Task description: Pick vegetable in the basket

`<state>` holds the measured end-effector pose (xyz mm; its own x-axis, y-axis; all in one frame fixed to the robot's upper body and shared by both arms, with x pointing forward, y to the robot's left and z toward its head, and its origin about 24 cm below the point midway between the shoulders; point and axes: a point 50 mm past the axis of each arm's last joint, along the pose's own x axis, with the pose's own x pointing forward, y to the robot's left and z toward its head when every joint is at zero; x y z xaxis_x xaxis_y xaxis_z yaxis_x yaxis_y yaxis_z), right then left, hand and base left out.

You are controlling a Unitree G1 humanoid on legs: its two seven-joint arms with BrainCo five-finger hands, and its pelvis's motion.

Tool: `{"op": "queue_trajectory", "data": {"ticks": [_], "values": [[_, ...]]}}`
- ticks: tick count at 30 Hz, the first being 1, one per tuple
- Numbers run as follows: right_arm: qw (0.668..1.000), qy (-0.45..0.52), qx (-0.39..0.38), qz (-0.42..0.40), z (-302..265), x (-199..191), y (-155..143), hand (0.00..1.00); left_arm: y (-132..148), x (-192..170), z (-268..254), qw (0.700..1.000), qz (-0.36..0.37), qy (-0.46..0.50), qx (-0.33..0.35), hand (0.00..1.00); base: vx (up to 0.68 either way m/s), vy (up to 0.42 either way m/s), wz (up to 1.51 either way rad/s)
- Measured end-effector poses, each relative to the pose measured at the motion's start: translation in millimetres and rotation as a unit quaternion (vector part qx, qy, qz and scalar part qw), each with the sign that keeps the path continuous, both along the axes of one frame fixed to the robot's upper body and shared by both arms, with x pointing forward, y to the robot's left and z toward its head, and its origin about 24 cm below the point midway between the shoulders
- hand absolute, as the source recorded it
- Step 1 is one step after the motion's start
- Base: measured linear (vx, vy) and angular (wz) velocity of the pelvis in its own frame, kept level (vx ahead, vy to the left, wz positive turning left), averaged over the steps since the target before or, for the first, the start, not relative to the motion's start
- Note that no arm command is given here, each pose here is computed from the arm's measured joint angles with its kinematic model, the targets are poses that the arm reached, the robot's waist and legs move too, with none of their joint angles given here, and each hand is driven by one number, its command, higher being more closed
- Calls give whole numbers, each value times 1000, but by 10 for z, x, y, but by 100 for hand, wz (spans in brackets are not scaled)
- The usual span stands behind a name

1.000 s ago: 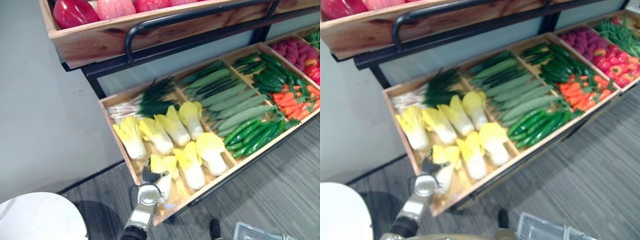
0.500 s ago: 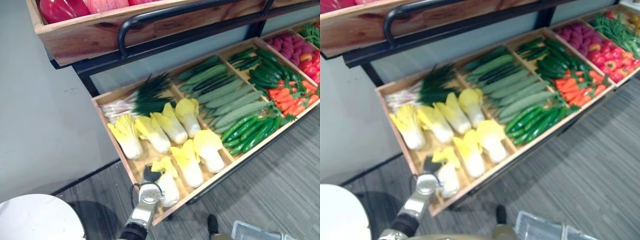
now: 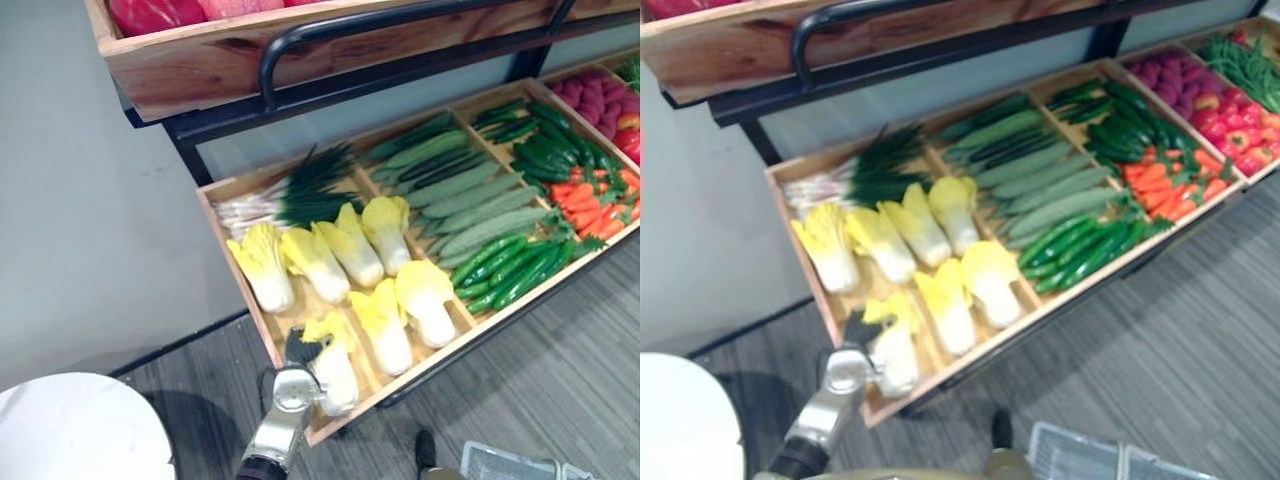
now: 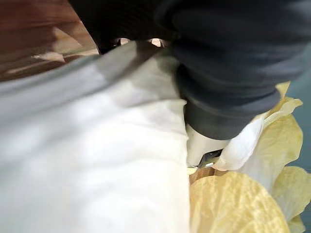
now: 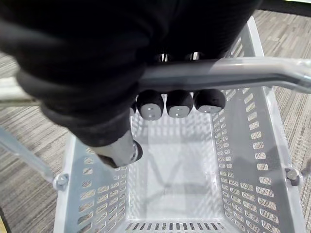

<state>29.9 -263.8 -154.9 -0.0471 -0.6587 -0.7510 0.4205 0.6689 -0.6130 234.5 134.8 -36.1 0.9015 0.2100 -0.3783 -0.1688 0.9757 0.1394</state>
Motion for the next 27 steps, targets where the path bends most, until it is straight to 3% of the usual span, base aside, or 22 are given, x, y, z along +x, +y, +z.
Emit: {"op": "queue_trajectory", "data": {"ticks": [9,27], "values": [[1000,2,0,8,17,-1,-66,100,52,-1,362,995,-2,-79,-53,100,0,-32,12],[999,4,-11,41,74,70,-253,100,96,-145,720,983,-2,-162,-85,100,1,-7,2]]}}
